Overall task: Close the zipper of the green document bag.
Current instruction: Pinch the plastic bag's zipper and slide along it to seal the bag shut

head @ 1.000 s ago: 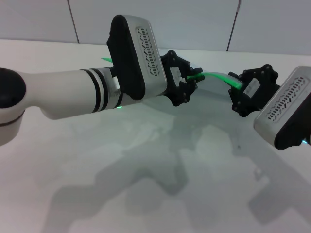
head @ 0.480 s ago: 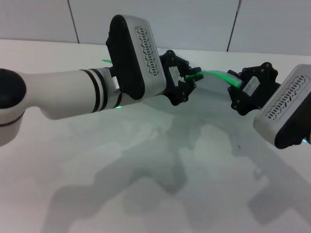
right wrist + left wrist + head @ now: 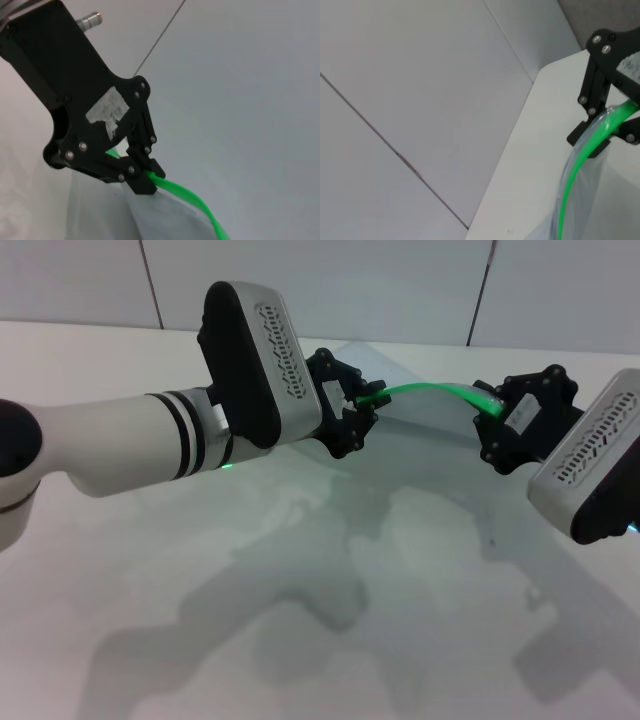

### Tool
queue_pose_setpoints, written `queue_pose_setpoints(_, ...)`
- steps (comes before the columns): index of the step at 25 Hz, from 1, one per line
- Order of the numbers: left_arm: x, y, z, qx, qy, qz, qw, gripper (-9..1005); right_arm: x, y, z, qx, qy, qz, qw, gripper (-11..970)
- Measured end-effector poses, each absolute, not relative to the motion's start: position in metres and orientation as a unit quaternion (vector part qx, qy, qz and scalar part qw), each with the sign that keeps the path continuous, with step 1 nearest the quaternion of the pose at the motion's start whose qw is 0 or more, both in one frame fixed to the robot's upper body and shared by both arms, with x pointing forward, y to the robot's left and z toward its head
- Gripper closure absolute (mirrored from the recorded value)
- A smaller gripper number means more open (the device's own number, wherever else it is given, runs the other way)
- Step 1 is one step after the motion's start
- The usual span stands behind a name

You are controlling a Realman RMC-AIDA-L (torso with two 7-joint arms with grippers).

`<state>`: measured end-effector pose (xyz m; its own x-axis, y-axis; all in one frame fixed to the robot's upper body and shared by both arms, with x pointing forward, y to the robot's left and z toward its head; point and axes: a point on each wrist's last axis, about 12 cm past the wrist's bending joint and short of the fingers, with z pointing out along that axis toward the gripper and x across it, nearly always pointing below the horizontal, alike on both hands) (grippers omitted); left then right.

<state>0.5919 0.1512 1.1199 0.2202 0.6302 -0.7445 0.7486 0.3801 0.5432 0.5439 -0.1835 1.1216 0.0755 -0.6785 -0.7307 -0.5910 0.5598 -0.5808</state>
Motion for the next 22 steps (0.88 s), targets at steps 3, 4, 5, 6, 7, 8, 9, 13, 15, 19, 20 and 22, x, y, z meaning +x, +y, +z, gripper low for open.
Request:
queue_pose_setpoints(3,0.592,0.151,1.12,0.554,0.622,-0.054,0.55,934,0.544,-0.184,1.12,-0.468,0.68,-0.039,0.563,802)
queue_pose_setpoints(4,0.592,0.151,1.12,0.554,0.622,-0.054,0.55,935,0.544,-0.184,1.12,-0.468,0.68,-0.039,0.563,801)
queue_pose_setpoints(5,0.592,0.152,1.119,0.554,0.623,-0.054,0.55,936,0.544,-0.184,1.12,-0.468,0.68,-0.039,0.563,799)
queue_pose_setpoints(6,0.592,0.153,1.118,0.553,0.625,-0.053,0.548,936,0.544,-0.184,1.12,-0.468,0.68,-0.039,0.563,798)
queue_pose_setpoints(7,0.592,0.154,1.117,0.552,0.628,-0.053,0.546,937,0.544,-0.184,1.12,-0.467,0.68,-0.039,0.563,797)
queue_pose_setpoints(8,0.593,0.156,1.115,0.55,0.631,-0.052,0.544,937,0.544,-0.185,1.12,-0.466,0.681,-0.04,0.563,796)
queue_pose_setpoints(9,0.593,0.158,1.113,0.547,0.635,-0.051,0.543,938,0.544,-0.186,1.12,-0.464,0.682,-0.041,0.563,795)
queue_pose_setpoints(13,0.597,0.175,1.106,0.523,0.658,-0.03,0.54,941,0.544,-0.195,1.125,-0.45,0.686,-0.049,0.57,790)
queue_pose_setpoints(15,0.599,0.184,1.103,0.508,0.671,-0.016,0.54,942,0.545,-0.201,1.128,-0.438,0.689,-0.054,0.574,788)
queue_pose_setpoints(19,0.601,0.2,1.098,0.478,0.692,-0.005,0.54,944,0.546,-0.218,1.134,-0.406,0.699,-0.067,0.585,783)
queue_pose_setpoints(20,0.602,0.204,1.098,0.47,0.697,-0.005,0.541,945,0.546,-0.221,1.135,-0.399,0.7,-0.071,0.588,782)
queue_pose_setpoints(22,0.603,0.208,1.098,0.459,0.703,-0.007,0.543,946,0.546,-0.225,1.137,-0.392,0.7,-0.077,0.592,779)
